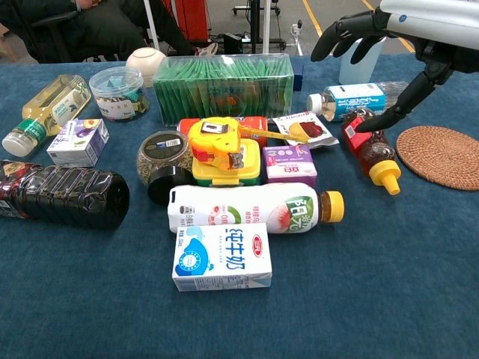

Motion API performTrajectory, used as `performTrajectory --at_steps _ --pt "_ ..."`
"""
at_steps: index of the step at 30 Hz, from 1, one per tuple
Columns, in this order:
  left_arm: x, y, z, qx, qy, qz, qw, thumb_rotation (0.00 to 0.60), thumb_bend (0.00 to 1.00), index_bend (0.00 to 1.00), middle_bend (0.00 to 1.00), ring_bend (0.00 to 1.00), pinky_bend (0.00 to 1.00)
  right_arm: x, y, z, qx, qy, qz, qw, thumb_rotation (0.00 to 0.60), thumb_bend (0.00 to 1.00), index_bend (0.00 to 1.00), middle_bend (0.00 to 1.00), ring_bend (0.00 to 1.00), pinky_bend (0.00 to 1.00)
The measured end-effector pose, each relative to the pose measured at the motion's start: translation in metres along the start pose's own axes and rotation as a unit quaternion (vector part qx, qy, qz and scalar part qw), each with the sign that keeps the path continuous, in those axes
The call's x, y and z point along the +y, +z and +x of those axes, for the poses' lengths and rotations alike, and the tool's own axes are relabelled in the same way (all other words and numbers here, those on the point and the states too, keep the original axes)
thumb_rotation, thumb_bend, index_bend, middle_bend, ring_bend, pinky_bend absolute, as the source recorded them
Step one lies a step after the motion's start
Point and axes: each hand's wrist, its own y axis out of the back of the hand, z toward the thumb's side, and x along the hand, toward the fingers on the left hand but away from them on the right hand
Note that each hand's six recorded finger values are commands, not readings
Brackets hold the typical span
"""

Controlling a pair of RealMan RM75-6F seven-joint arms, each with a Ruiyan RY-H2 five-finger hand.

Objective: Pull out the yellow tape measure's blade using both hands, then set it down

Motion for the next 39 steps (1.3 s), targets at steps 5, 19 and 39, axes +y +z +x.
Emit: performTrajectory --at_steps 5,19,39 --pt "0.005 0.003 0.003 -0.003 0.007 0.000 1.0000 0.600 0.21 0.32 0.18 0.17 0.26 -0.009 0.006 -0.017 0.005 0.022 0.010 0.9997 0.600 0.00 0.18 0.21 0.20 0.21" --pt "0.005 0.004 0.007 -0.001 0.002 0.001 1.0000 0.600 0.21 0.32 0.18 0.17 0.26 -0.029 0.037 -0.055 0.031 0.040 0.021 0.9985 0.600 0.00 0.14 0.17 0.16 0.16" --pt "-0.007 -0.013 -0.001 0.014 -0.016 -0.013 0.9997 0.600 0.21 0.32 0.18 0.17 0.26 -0.042 0.072 -0.089 0.053 0.050 0.043 0.9964 0.600 0.00 0.13 0.17 0.16 0.16"
